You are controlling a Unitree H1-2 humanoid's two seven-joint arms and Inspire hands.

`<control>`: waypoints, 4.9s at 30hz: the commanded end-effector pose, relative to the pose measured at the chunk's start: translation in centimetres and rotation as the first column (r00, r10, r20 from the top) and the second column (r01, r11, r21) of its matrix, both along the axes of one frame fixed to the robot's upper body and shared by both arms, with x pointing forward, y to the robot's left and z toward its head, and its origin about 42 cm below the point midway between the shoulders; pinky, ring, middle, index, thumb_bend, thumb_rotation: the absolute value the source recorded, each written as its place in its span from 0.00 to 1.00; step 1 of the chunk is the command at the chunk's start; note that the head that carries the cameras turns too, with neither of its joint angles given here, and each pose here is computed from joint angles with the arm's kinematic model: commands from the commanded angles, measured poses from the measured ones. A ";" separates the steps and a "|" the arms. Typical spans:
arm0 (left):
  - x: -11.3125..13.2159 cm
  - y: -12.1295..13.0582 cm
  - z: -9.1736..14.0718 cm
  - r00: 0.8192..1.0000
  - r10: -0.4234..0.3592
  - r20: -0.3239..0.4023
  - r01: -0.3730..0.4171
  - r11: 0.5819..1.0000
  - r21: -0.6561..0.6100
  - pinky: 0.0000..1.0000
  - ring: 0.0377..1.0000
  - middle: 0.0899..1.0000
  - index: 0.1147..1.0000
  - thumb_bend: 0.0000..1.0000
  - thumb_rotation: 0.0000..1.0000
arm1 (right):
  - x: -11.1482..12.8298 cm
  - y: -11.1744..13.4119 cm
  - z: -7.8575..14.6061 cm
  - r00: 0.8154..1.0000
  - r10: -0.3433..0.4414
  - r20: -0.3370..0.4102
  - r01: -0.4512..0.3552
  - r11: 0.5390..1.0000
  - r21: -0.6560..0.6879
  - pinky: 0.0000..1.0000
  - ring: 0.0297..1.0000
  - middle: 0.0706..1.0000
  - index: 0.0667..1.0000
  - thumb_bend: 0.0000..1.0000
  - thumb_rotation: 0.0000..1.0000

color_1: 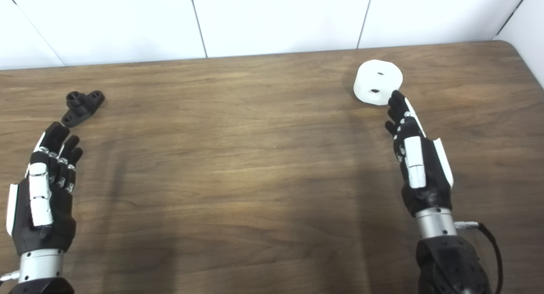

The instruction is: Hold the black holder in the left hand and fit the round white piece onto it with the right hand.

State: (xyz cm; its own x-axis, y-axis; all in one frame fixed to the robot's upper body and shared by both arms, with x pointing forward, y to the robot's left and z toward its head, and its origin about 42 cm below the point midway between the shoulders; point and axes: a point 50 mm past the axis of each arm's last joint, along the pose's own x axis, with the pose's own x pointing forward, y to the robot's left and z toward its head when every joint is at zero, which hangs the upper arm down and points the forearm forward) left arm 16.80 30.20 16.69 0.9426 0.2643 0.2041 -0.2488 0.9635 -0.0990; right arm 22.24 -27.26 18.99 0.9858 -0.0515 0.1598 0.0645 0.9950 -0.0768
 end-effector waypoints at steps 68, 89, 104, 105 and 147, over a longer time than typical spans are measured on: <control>-4.6 -5.2 -3.8 0.979 0.073 -0.189 -0.028 0.974 0.226 0.79 0.85 0.85 0.84 0.38 0.25 | -1.6 -6.2 -6.0 0.998 0.067 -0.010 -0.068 0.997 -0.041 1.00 1.00 0.99 0.99 0.69 1.00; 0.2 -0.1 1.4 0.918 0.386 -0.086 -0.220 0.679 0.701 0.78 0.84 0.84 0.81 0.79 0.19 | -1.7 -5.9 -5.6 0.996 0.084 -0.032 -0.087 0.993 -0.084 1.00 1.00 0.99 0.99 0.71 1.00; 4.9 2.9 3.1 0.863 0.503 0.044 -0.303 0.447 0.842 0.96 0.94 0.94 0.78 0.83 0.32 | -2.0 -5.5 -5.7 0.994 0.106 -0.032 -0.108 0.989 -0.105 1.00 0.99 0.97 0.98 0.59 1.00; 5.2 3.1 3.0 0.860 0.507 0.050 -0.306 0.436 0.847 0.98 0.95 0.94 0.78 0.83 0.32 | -2.0 -5.5 -5.7 0.994 0.105 -0.034 -0.108 0.988 -0.109 1.00 0.99 0.97 0.98 0.58 1.00; 19.9 7.0 0.8 0.837 0.538 -0.096 -0.123 0.357 0.926 1.00 0.94 0.90 0.76 0.86 0.43 | -2.8 -5.2 -5.5 0.994 0.109 -0.032 -0.111 0.988 -0.105 1.00 0.98 0.97 0.98 0.53 1.00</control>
